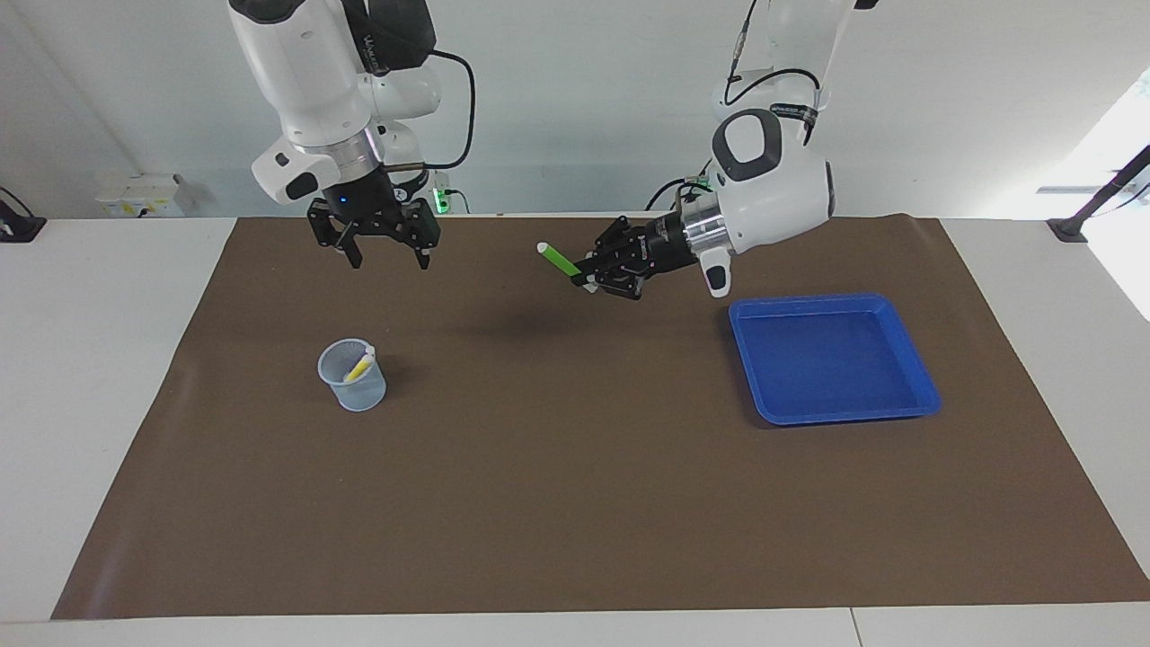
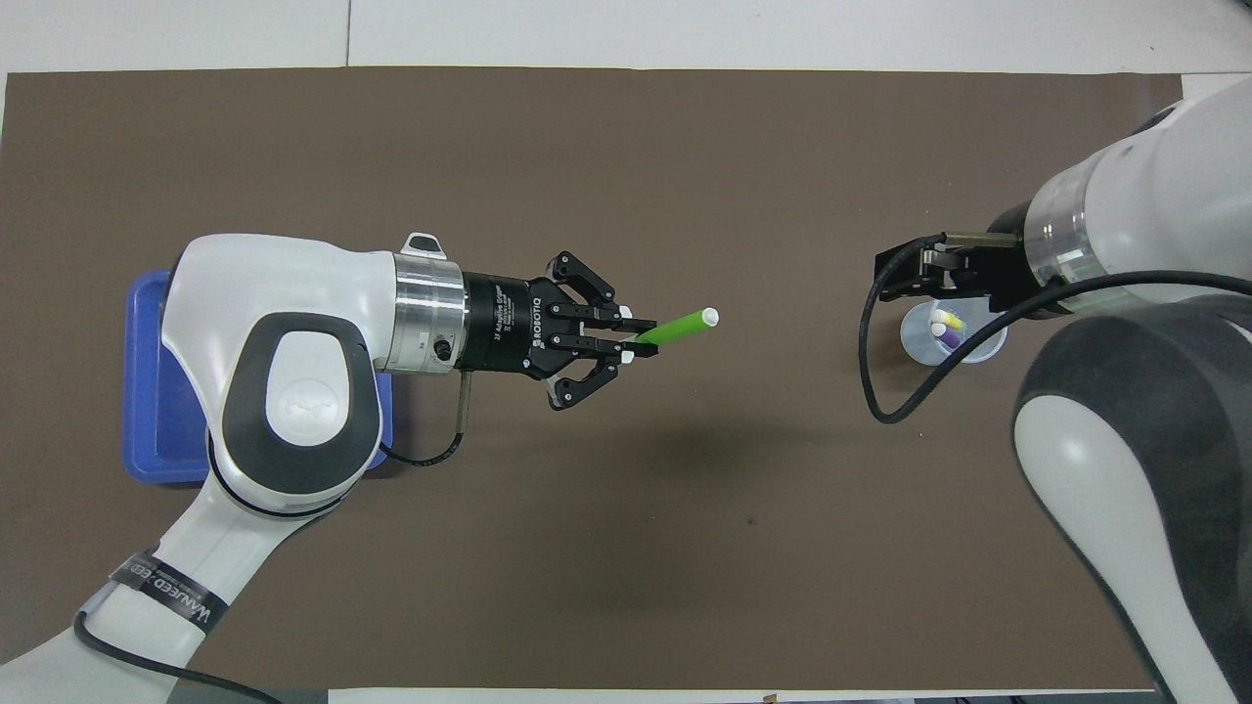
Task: Transfer and insert pens with both arms
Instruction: 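Carry the green pen toward the right gripper while the right gripper approaches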
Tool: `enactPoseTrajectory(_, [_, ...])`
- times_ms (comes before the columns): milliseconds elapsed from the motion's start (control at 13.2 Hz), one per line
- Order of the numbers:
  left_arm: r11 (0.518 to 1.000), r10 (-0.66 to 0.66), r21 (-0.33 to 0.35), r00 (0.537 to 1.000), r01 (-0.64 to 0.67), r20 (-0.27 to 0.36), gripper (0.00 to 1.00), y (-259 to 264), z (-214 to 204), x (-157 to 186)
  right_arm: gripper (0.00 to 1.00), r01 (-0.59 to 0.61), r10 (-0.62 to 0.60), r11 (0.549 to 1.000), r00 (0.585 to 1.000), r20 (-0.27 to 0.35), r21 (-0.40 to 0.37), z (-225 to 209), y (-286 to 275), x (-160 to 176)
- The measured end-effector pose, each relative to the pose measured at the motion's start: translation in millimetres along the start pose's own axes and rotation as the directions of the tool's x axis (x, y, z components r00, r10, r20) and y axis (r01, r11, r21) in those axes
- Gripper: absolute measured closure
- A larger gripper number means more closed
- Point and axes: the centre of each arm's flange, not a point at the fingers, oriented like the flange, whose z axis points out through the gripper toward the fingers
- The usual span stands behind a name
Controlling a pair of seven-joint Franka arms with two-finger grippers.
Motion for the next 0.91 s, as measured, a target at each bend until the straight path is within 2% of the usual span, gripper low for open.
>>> enactPoseTrajectory(227, [1.000, -0.024, -0.018, 1.000, 0.024, 0.019, 0.84, -6, 5, -3, 0.00, -0.097, 0.092, 0.987, 0.995, 0.042, 0.124, -3, -29, -10])
enactPoseTrajectory(529, [0.998, -0.058, -0.026, 0.997, 0.059, 0.059, 0.84, -5, 5, -3, 0.00, -0.159, 0.133, 0.959, 0.984, 0.122, 0.233, -4, -71, -29])
enactPoseTrajectory(681, [0.997, -0.069, -0.032, 0.995, 0.071, 0.069, 0.84, -5, 5, -2, 0.00, -0.181, 0.146, 0.949, 0.978, 0.150, 0.257, -4, -89, -38])
enactPoseTrajectory(908, [0.996, -0.077, -0.039, 0.994, 0.081, 0.079, 0.84, -4, 4, -2, 0.00, -0.208, 0.172, 0.941, 0.973, 0.153, 0.266, -5, -105, -46])
